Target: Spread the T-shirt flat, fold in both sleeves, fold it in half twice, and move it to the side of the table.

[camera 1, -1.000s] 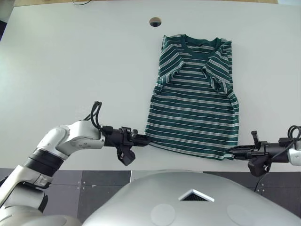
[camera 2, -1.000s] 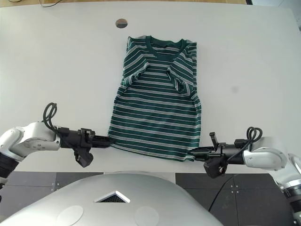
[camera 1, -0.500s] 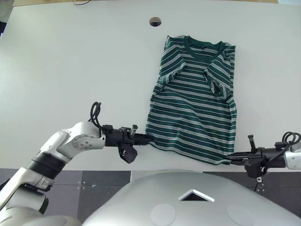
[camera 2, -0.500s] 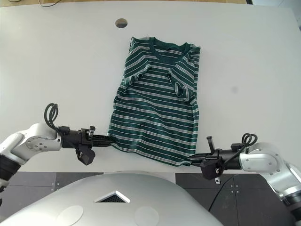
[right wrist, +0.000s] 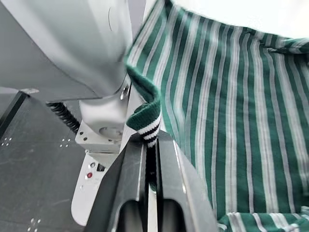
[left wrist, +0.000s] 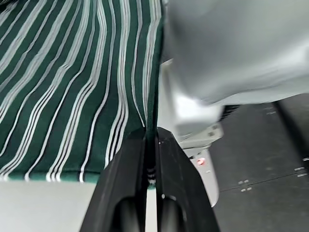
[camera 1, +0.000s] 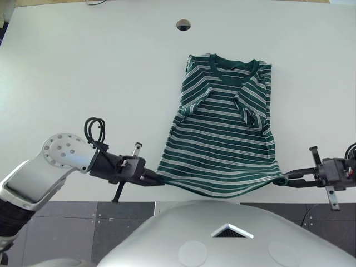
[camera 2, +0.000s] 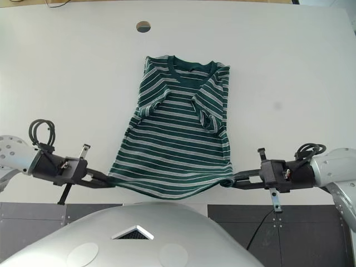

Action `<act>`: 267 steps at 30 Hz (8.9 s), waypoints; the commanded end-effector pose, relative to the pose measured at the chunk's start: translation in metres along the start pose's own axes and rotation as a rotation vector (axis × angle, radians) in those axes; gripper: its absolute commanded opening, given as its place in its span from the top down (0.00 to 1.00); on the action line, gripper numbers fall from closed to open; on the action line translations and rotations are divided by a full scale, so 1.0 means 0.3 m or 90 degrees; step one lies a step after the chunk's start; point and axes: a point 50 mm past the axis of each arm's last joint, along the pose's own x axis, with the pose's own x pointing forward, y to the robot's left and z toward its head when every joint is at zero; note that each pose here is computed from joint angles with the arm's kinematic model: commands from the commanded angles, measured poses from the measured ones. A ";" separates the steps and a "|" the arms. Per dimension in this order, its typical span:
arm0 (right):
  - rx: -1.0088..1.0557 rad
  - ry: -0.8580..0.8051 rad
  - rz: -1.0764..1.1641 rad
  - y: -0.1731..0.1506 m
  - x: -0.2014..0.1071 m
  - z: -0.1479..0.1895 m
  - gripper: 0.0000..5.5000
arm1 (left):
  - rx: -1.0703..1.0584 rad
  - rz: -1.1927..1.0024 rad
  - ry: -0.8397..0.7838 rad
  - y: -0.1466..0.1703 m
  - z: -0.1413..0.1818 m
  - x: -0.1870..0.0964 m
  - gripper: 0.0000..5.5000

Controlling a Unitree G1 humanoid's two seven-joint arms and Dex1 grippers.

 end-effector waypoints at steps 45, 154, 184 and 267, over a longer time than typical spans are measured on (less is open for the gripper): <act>-0.198 0.072 -0.761 -0.730 -0.065 0.041 0.65 | -0.016 0.835 -0.306 0.825 0.156 -0.246 0.60; -0.257 0.027 -0.066 -0.345 0.178 -0.011 0.98 | 0.237 0.134 -0.005 0.225 -0.048 0.139 0.98; -0.251 0.031 -0.229 -0.560 0.309 0.061 0.98 | -0.024 0.472 -0.250 0.418 -0.036 -0.165 0.98; 0.007 0.604 -0.668 -0.491 -0.513 -0.173 0.65 | -0.121 0.776 -0.667 0.586 0.096 -0.175 0.71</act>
